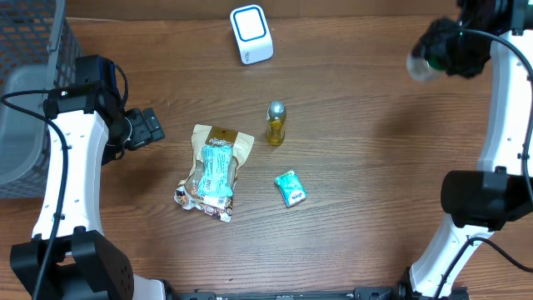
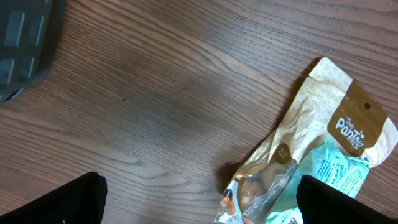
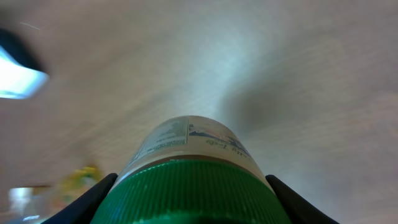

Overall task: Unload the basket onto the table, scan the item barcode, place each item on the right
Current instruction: 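Swing the held green-capped jar right and set it on the table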

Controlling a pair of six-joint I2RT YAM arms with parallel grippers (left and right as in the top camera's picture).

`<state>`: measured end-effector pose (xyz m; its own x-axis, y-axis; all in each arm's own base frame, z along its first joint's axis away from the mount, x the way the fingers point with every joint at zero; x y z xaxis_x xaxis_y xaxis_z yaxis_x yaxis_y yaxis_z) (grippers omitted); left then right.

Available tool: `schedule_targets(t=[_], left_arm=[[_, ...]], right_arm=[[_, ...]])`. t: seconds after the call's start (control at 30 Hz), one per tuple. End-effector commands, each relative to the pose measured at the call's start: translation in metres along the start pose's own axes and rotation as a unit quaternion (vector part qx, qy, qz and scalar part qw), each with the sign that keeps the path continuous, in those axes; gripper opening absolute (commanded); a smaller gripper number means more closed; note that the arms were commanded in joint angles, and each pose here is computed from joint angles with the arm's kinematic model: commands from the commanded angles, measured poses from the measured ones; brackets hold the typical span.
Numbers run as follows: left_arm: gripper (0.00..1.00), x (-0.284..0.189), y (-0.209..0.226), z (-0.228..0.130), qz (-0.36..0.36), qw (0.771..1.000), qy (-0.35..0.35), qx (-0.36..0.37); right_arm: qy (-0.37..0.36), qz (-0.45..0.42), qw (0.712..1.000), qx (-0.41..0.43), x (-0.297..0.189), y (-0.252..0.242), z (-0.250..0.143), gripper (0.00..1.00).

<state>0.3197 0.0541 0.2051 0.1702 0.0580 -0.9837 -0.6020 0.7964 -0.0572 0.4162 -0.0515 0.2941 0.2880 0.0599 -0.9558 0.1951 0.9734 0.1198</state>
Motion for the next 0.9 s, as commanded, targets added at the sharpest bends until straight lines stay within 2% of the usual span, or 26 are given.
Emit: schedule_targets(t=[0.0,0.27,0.5,0.7,0.73,0.77,0.87], left_arm=[[0.99,-0.001,0.0,0.001,0.0,1.0,-0.003,0.0],[1.0,-0.001,0.0,0.001,0.0,1.0,-0.003,0.0],[0.99,-0.001,0.0,0.001,0.0,1.0,-0.003,0.0],[1.0,-0.001,0.0,0.001,0.0,1.0,-0.003,0.0],[1.0,-0.001,0.0,0.001,0.0,1.0,-0.003,0.0],[1.0,-0.001,0.0,0.001,0.0,1.0,-0.003,0.0],[1.0,-0.001,0.0,0.001,0.0,1.0,-0.003,0.0]], right_arm=[[0.034,-0.049,0.998,0.012,0.016,-0.016,-0.011,0.09],[0.138,-0.059,0.988,0.036,0.099,-0.03,-0.049,0.14],[0.162,-0.067,0.984,0.044,0.153,-0.038,-0.075,0.15],[0.165,-0.085,0.982,0.041,0.171,-0.045,-0.086,0.19],[0.163,-0.085,0.982,0.041,0.171,-0.045,-0.085,0.21],[0.162,-0.085,0.982,0.041,0.172,-0.045,-0.085,0.28],[0.157,-0.084,0.983,0.041,0.173,-0.045,-0.084,0.57]])
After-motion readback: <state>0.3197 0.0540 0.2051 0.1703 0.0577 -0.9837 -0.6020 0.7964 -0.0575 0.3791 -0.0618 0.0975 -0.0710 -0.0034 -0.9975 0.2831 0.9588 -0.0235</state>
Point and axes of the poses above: each gripper's point midway between its finger pads, its own x axis out along the fingers, its own y axis along the line the jaws close on, z = x × y, the point moved 6 cm from there along -x, back along the fingers, and after that the axes turned 10 degrees about -x, right-handed, at the moved point
